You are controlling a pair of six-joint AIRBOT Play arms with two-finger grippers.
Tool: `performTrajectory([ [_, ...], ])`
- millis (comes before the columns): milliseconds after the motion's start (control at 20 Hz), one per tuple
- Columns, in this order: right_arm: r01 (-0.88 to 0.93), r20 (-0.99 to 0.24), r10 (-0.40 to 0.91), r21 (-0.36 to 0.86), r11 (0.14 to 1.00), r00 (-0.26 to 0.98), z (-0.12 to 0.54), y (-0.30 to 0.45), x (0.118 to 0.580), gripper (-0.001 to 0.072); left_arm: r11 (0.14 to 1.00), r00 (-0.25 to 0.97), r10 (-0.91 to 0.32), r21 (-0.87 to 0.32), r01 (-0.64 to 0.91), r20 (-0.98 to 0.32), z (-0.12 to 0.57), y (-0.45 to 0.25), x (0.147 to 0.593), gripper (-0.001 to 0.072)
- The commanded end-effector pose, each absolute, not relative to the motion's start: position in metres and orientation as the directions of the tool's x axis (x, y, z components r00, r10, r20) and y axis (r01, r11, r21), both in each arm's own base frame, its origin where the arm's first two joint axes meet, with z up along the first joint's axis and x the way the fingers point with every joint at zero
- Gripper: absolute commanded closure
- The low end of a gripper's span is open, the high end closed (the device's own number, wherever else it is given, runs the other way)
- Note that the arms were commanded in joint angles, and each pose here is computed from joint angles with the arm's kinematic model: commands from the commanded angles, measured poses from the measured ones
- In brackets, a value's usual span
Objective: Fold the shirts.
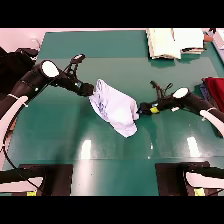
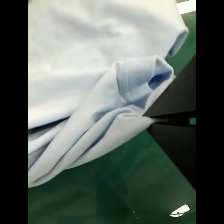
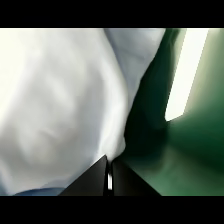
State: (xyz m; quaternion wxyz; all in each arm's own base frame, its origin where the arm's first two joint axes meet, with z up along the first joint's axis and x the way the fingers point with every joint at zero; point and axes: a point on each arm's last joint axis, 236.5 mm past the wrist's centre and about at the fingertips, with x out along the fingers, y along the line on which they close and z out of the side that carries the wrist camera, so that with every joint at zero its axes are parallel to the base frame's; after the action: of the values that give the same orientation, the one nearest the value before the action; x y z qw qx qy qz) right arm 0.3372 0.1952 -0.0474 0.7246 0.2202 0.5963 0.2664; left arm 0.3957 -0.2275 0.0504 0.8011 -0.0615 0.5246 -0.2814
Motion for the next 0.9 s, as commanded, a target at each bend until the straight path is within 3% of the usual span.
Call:
performTrajectory([
  [0, -0.251, -0.739, 0.612, 0.558, 0.791, 0.282, 0.013, 0.171, 0.368, 0.0696, 0.854, 0.384, -0.496, -0.355, 0.382, -0.779, 0.08, -0.207, 0.406, 0.0683],
  [200, -0.387, -0.715, 0.508, 0.347, 0.854, 0.48, 0.122, 0.122, 0.38, 0.0696, 0.874, 0.584, -0.483, -0.312, 0.374, -0.653, 0.168, -0.168, 0.412, 0.0683],
  [350, -0.42, -0.607, 0.462, 0.223, 0.88, 0.646, 0.217, 0.099, 0.37, 0.0696, 0.894, 0.728, -0.443, -0.199, 0.402, -0.523, 0.252, -0.146, 0.392, 0.0683],
  [600, -0.377, -0.34, 0.361, 0.02, 0.926, 0.868, 0.364, 0.069, 0.314, 0.0697, 0.882, 0.863, -0.472, -0.076, 0.466, -0.18, 0.417, -0.13, 0.302, 0.0683],
  [850, -0.234, -0.153, 0.218, -0.091, 0.968, 0.964, 0.45, 0.041, 0.263, 0.0697, 0.878, 0.874, -0.478, 0.02, 0.478, 0.084, 0.518, -0.114, 0.215, 0.0683],
])
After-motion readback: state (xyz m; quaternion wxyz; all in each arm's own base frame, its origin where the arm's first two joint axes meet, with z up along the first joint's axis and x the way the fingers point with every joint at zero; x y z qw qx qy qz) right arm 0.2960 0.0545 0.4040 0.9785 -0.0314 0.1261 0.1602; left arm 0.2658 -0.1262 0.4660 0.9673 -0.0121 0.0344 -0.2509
